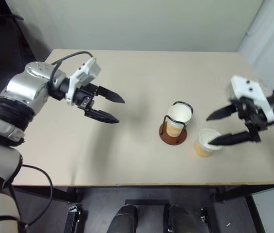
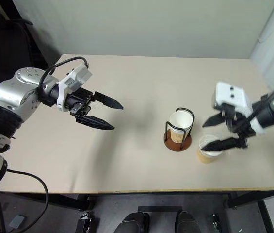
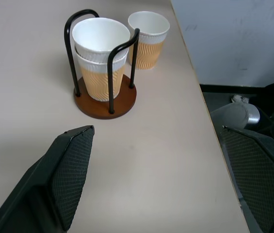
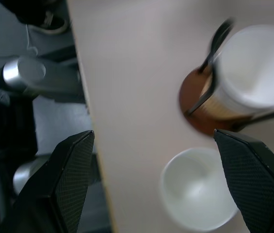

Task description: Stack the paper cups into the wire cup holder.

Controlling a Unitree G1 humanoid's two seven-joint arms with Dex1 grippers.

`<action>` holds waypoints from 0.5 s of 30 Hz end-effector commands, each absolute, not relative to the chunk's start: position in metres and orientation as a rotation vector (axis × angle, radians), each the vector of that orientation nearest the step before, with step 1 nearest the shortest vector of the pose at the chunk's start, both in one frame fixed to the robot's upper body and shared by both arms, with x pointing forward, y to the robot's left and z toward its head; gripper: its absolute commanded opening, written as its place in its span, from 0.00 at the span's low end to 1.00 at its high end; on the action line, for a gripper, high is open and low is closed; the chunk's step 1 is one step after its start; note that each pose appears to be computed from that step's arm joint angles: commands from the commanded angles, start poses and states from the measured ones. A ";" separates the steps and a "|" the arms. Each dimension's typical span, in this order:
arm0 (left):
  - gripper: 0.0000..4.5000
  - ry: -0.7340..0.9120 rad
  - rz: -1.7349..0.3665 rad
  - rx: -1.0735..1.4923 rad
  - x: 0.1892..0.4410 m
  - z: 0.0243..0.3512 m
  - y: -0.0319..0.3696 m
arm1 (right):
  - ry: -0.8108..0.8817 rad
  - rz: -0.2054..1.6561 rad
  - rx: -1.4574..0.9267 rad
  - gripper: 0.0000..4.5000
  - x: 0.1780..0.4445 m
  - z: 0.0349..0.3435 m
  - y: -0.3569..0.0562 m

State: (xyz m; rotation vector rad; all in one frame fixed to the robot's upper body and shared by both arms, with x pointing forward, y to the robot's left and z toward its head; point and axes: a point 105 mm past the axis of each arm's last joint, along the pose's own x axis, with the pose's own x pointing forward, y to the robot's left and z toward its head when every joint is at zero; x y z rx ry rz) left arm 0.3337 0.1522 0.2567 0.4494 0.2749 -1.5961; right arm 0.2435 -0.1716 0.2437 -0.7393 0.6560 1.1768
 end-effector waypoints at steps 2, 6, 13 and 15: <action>1.00 0.201 -1.620 0.472 0.331 0.276 0.150 | 0.641 1.150 -0.859 0.88 0.239 0.232 -0.177; 1.00 0.174 -1.643 0.461 0.327 0.278 0.147 | 0.633 1.136 -0.907 0.88 0.246 0.219 -0.180; 1.00 0.173 -1.672 0.455 0.319 0.277 0.147 | 0.643 1.125 -0.977 0.88 0.255 0.202 -0.186; 1.00 0.169 -1.683 0.450 0.316 0.277 0.147 | 0.650 1.140 -0.992 0.88 0.257 0.197 -0.186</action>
